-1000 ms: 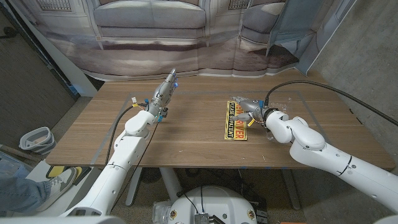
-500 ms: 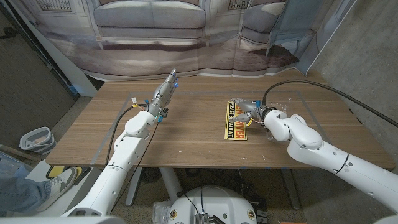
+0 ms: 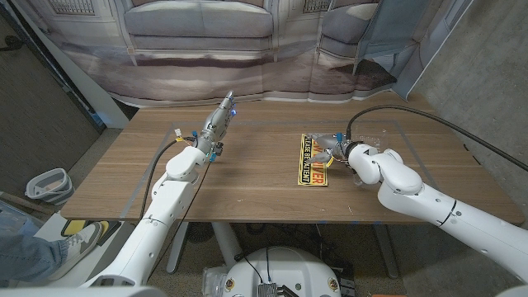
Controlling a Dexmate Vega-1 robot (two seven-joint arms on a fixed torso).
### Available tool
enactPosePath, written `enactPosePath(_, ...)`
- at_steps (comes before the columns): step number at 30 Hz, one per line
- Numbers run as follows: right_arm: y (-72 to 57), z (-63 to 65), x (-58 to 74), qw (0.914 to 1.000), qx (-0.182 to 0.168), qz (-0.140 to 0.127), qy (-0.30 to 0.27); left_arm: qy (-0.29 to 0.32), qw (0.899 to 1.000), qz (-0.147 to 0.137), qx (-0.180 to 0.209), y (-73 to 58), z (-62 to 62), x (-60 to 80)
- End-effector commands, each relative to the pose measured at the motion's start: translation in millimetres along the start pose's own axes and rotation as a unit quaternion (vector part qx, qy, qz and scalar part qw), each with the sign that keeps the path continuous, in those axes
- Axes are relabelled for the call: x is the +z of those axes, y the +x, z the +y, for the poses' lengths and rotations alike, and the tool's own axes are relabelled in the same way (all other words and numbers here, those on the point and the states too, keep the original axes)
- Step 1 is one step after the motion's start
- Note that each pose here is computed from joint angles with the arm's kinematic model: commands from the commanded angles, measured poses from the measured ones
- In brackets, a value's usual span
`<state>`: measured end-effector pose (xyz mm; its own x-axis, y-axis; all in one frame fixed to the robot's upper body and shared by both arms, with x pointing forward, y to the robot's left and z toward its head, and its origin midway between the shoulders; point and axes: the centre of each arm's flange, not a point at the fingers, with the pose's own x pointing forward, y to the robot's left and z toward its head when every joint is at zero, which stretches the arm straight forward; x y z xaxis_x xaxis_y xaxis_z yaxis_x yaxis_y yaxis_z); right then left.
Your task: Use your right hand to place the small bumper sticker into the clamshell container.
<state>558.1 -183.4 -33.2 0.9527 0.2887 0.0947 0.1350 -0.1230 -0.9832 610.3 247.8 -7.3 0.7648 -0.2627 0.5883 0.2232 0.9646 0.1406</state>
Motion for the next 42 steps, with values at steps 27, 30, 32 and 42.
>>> enactPosePath(27,18.7,5.9,-0.9,0.9985,0.048,0.015,-0.021,-0.001,1.000,0.004,0.003,0.0,1.9,-4.2)
enactPosePath(30,20.4,6.5,-0.8,0.9983,0.051,0.016,-0.022,0.000,1.000,0.005,0.003,-0.2,2.6,-3.9)
enactPosePath(32,21.7,6.9,-0.7,0.9982,0.054,0.017,-0.022,-0.002,1.000,0.005,0.005,-0.4,2.7,-4.1)
enactPosePath(42,26.3,10.9,-1.3,0.9972,0.069,0.020,-0.023,-0.004,1.000,0.007,0.006,-1.6,3.5,-6.8)
